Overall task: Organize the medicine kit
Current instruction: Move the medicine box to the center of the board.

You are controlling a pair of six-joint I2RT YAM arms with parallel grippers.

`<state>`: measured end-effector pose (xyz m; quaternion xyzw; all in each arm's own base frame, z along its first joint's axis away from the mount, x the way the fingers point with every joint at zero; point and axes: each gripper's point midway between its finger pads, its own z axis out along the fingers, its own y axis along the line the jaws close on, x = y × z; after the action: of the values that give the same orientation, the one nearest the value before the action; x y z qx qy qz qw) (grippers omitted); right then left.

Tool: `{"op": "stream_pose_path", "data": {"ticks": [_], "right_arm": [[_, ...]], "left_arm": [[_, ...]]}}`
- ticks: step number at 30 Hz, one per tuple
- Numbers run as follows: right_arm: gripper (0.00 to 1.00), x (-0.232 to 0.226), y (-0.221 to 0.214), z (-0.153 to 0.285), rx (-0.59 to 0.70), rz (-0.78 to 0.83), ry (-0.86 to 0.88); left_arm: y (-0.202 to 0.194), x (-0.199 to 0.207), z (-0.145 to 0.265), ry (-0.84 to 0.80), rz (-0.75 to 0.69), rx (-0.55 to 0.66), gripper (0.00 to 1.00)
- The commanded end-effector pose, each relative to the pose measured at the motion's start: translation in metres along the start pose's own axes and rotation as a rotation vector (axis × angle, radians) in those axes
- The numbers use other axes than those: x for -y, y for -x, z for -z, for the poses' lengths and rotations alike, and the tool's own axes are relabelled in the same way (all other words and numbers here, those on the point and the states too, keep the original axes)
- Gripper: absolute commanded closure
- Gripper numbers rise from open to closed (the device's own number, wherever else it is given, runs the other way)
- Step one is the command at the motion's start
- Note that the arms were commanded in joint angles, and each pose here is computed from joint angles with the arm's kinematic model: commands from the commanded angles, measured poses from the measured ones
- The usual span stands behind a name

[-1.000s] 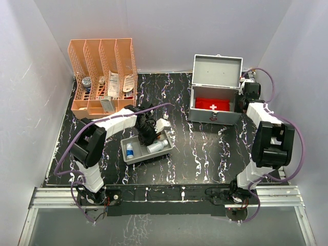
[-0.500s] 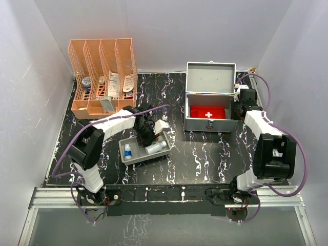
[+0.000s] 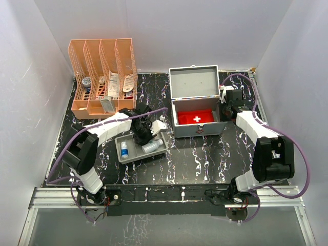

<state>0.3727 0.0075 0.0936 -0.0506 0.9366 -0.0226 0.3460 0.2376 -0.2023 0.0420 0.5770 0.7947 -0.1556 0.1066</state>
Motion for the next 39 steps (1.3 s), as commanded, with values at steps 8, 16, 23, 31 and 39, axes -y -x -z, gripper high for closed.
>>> {"op": "stream_pose_path", "data": {"ticks": [8, 16, 23, 31, 39], "right_arm": [[1.00, -0.025, 0.011, 0.012, 0.029, 0.021, 0.053], [1.00, -0.029, 0.005, 0.011, 0.014, 0.017, 0.065], [1.00, -0.034, 0.001, 0.013, 0.002, 0.021, 0.074], [1.00, -0.043, -0.001, 0.019, 0.000, 0.009, 0.087], [1.00, -0.052, -0.011, 0.026, -0.010, -0.004, 0.094]], "left_arm": [[0.018, 0.006, 0.048, 0.070, -0.038, 0.084, 1.00], [0.023, 0.013, 0.077, 0.101, -0.022, 0.100, 1.00], [0.051, 0.003, 0.108, 0.156, 0.000, 0.129, 1.00], [0.091, -0.013, 0.126, 0.214, -0.025, 0.185, 1.00], [0.105, -0.020, 0.134, 0.245, -0.043, 0.210, 1.00]]}}
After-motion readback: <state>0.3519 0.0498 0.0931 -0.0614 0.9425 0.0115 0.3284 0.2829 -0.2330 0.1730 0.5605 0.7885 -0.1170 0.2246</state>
